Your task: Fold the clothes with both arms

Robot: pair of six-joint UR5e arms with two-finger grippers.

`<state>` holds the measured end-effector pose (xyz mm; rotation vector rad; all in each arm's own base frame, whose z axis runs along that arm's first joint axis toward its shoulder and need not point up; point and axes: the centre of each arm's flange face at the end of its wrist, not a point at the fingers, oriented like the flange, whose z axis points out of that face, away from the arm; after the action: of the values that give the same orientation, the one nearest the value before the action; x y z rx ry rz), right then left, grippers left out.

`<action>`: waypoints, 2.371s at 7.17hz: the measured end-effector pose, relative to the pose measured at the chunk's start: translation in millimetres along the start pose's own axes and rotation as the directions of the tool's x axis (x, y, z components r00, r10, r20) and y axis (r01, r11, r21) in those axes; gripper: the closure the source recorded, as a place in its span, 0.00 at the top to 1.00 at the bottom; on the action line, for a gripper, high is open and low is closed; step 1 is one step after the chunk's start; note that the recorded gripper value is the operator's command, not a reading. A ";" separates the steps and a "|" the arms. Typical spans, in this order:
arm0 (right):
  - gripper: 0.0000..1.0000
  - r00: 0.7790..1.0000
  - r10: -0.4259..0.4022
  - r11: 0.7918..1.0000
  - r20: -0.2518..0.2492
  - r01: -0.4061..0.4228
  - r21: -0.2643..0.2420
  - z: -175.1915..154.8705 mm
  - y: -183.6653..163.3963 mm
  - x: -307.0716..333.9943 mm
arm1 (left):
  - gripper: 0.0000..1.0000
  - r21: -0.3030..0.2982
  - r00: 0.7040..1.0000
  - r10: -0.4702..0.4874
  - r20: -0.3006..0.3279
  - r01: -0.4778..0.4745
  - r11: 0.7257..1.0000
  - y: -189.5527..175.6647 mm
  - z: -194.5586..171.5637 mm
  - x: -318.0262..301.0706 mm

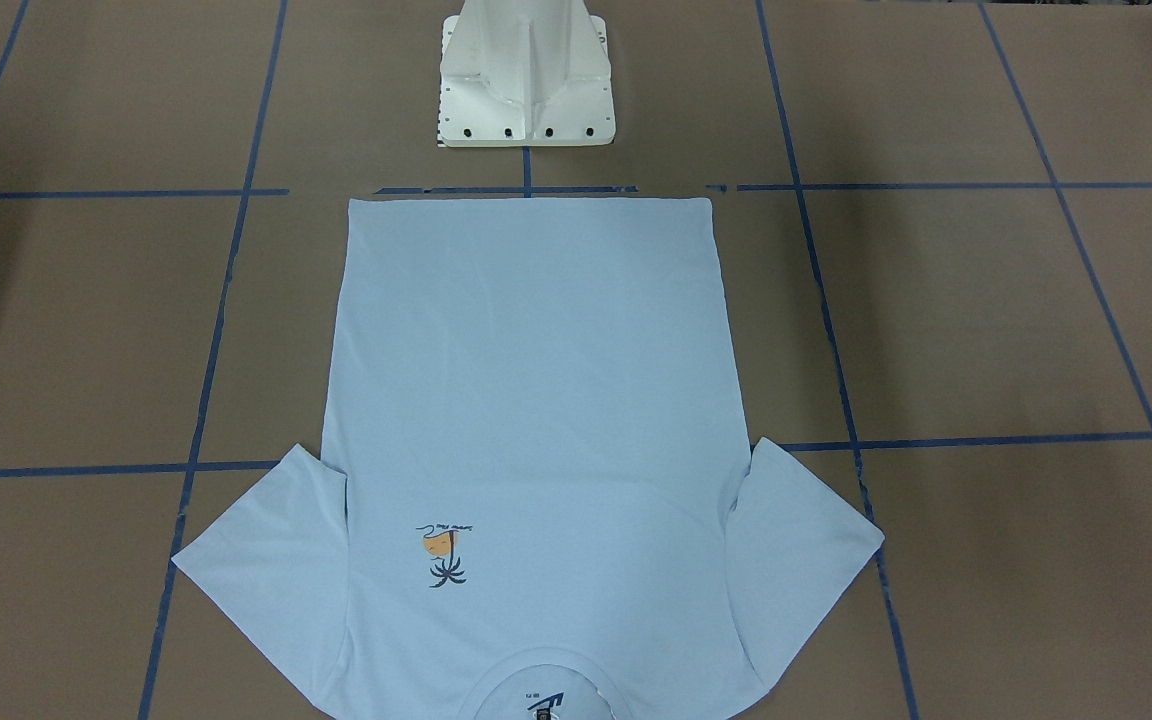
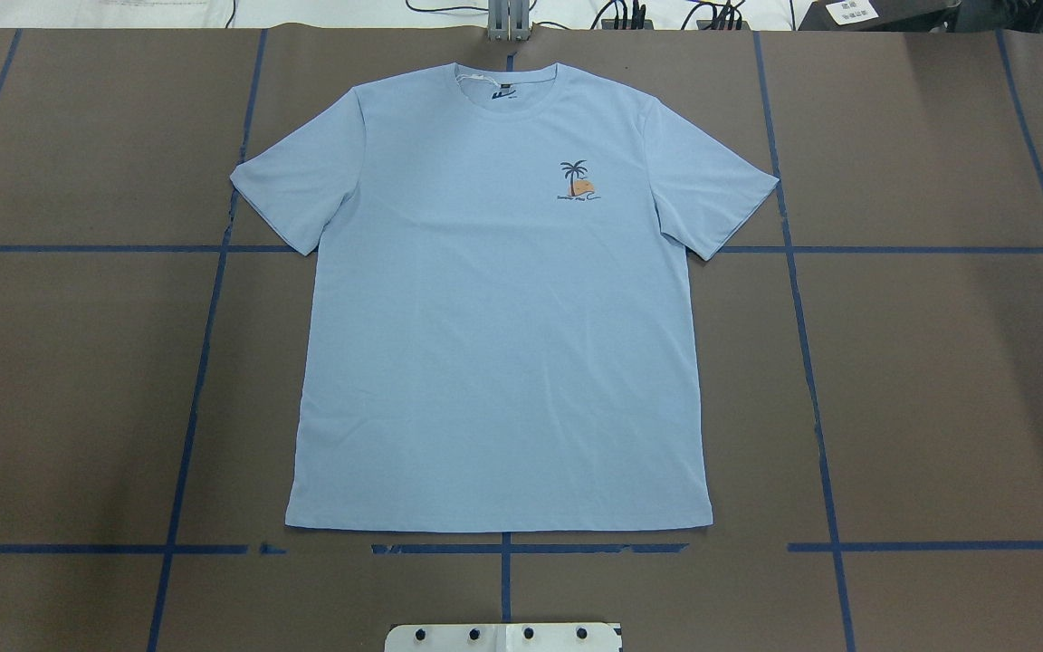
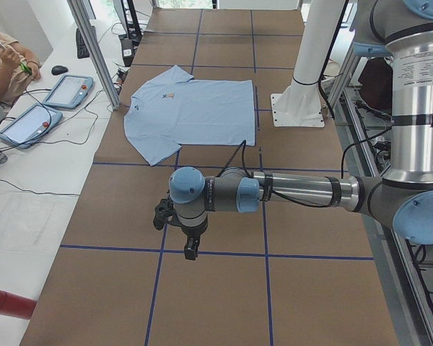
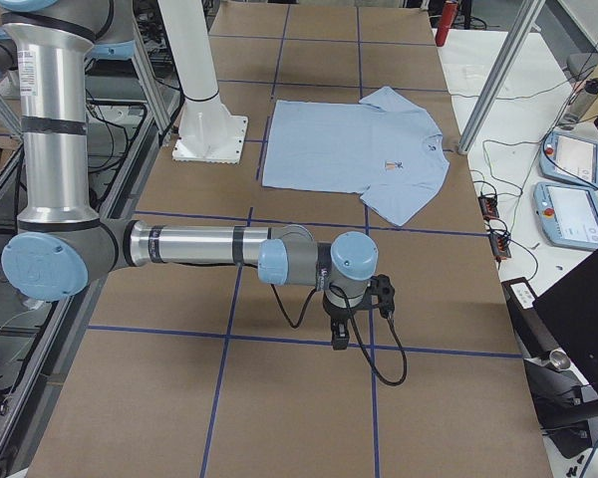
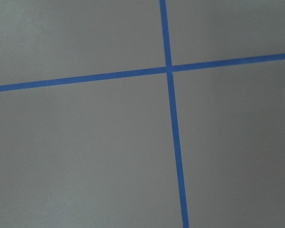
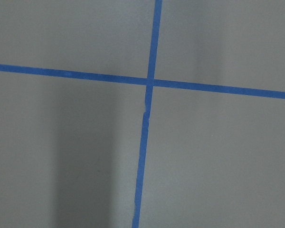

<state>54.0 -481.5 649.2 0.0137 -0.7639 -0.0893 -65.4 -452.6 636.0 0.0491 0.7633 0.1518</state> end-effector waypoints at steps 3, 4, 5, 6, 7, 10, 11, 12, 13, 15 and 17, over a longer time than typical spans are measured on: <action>1.00 1.000 -0.010 1.000 0.016 0.010 0.010 -1.5 -0.7 -3.4 | 1.00 0.020 0.999 0.034 -0.002 -0.034 0.999 -7.7 -0.9 3.7; 1.00 0.999 -0.043 0.998 0.024 0.042 0.038 -2.0 -2.9 -8.2 | 1.00 0.024 0.999 0.044 -0.005 -0.044 0.999 -9.5 -1.1 7.2; 1.00 0.994 -0.103 0.992 0.026 0.101 0.073 1.4 -7.7 -18.4 | 1.00 0.037 0.997 0.063 -0.044 -0.061 0.997 -12.5 -0.9 15.7; 1.00 0.986 -0.164 0.982 0.028 0.160 0.096 8.6 -17.5 -36.8 | 1.00 0.063 0.990 0.087 -0.113 -0.080 0.995 -15.8 -1.8 26.8; 1.00 0.978 -0.207 0.973 0.034 0.201 0.117 15.5 -34.3 -61.8 | 1.00 0.091 0.981 0.115 -0.157 -0.102 0.991 -18.6 -3.4 34.6; 0.99 0.986 -0.118 0.984 0.114 0.101 0.146 29.5 -128.2 -198.3 | 1.00 0.145 0.968 0.174 -0.181 -0.149 0.978 -22.4 -3.8 39.1; 0.98 0.988 -0.055 0.990 0.144 0.035 0.135 33.6 -158.6 -258.4 | 1.00 0.153 0.967 0.182 -0.180 -0.156 0.976 -23.2 -5.1 40.4; 0.98 0.988 -0.016 0.992 0.155 -0.004 0.128 37.3 -181.6 -300.2 | 1.00 0.156 0.966 0.187 -0.180 -0.159 0.975 -23.9 -5.7 41.0; 0.98 0.987 0.005 0.991 0.160 -0.026 0.132 39.1 -200.7 -328.3 | 1.00 0.160 0.965 0.192 -0.180 -0.163 0.973 -24.5 -6.0 41.2; 0.98 0.977 0.062 0.975 0.205 -0.104 0.198 53.7 -221.2 -351.9 | 1.00 0.174 0.962 0.209 -0.175 -0.178 0.968 -24.8 -5.7 40.9; 0.91 0.968 0.090 0.953 0.232 -0.152 0.262 86.1 -219.3 -359.4 | 1.00 0.180 0.961 0.215 -0.174 -0.183 0.967 -24.5 -5.5 40.7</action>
<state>-280.4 -667.5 453.4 0.2275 -0.9906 0.1376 -37.2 -470.6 601.8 0.2701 0.9624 0.2897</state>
